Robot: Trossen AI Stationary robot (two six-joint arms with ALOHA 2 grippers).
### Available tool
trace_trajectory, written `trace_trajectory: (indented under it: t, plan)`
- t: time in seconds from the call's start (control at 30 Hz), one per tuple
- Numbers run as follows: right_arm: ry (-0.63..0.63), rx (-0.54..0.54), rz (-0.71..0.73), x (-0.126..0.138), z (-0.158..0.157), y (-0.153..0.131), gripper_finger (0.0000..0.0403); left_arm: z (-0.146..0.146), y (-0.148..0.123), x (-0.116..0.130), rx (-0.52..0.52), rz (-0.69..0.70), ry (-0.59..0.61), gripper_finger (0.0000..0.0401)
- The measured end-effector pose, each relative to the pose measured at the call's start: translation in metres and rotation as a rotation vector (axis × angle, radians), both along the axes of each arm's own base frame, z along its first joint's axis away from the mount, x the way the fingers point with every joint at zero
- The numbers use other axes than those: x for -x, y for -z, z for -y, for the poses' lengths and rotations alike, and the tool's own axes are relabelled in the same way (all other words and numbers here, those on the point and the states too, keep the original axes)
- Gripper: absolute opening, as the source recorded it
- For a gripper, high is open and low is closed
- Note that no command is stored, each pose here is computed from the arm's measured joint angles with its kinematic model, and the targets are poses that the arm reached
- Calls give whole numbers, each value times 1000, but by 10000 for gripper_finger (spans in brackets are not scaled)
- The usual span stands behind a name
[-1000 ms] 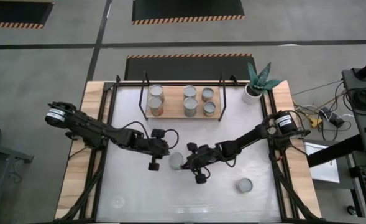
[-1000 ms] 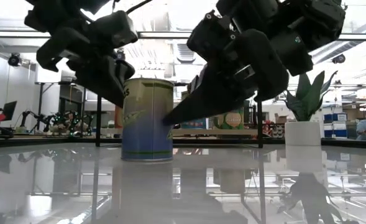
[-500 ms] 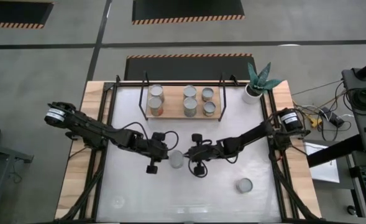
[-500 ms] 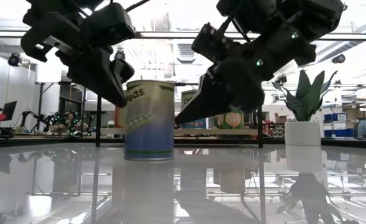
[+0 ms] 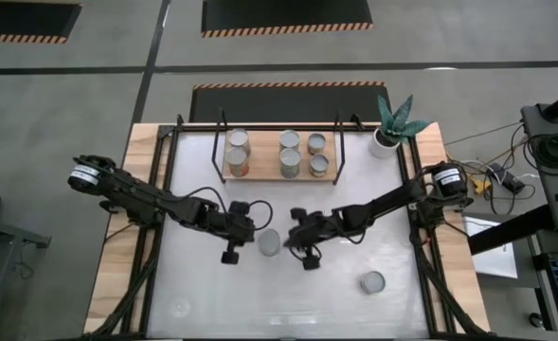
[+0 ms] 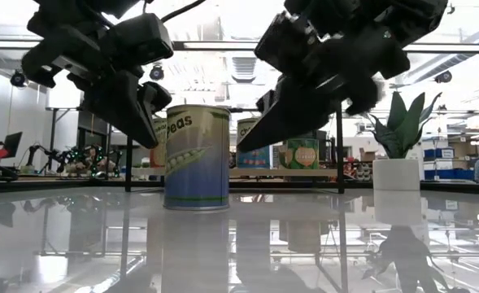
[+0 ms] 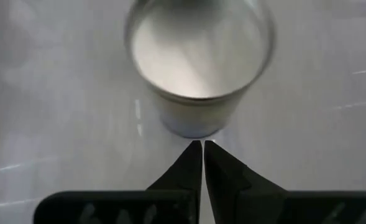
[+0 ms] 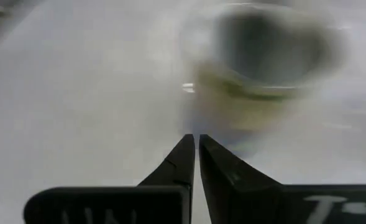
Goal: Pick and place cans onto a shelf
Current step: Put the canned peas on the shelf
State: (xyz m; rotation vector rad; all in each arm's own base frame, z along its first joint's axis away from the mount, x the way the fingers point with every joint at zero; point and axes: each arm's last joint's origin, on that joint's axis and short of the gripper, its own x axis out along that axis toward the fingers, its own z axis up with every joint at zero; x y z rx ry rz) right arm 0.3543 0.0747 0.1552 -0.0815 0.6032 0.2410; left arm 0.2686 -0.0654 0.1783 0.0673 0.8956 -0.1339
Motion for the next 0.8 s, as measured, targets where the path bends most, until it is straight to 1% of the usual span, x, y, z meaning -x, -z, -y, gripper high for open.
trace_trajectory:
  t: [0.03,0.07,0.13,0.2,0.27,0.37,0.7,0.8]
  plan:
    - [-48,-48,-6,0,-2,0,13,-1,0,0,-14,3,-11,0]
    - [-71,-73,-2,0,-3,-1,13,-1,0,0,-26,6,-22,0]
    - [-57,-90,40,-3,-6,-2,13,-2,0,0,-41,10,-37,0]
    - [-12,-68,69,-5,-6,-2,13,-2,1,-2,-44,14,-37,0]
    - [55,-23,88,-7,-4,-1,13,-1,2,-3,-48,24,-29,0]
    - [108,41,66,-5,-1,2,13,-1,3,-5,-49,33,-24,0]
    - [162,82,1,-5,18,7,13,0,4,-5,-40,25,-21,0]
    - [167,86,-21,-4,21,9,13,-1,6,-3,-44,-1,-23,0]
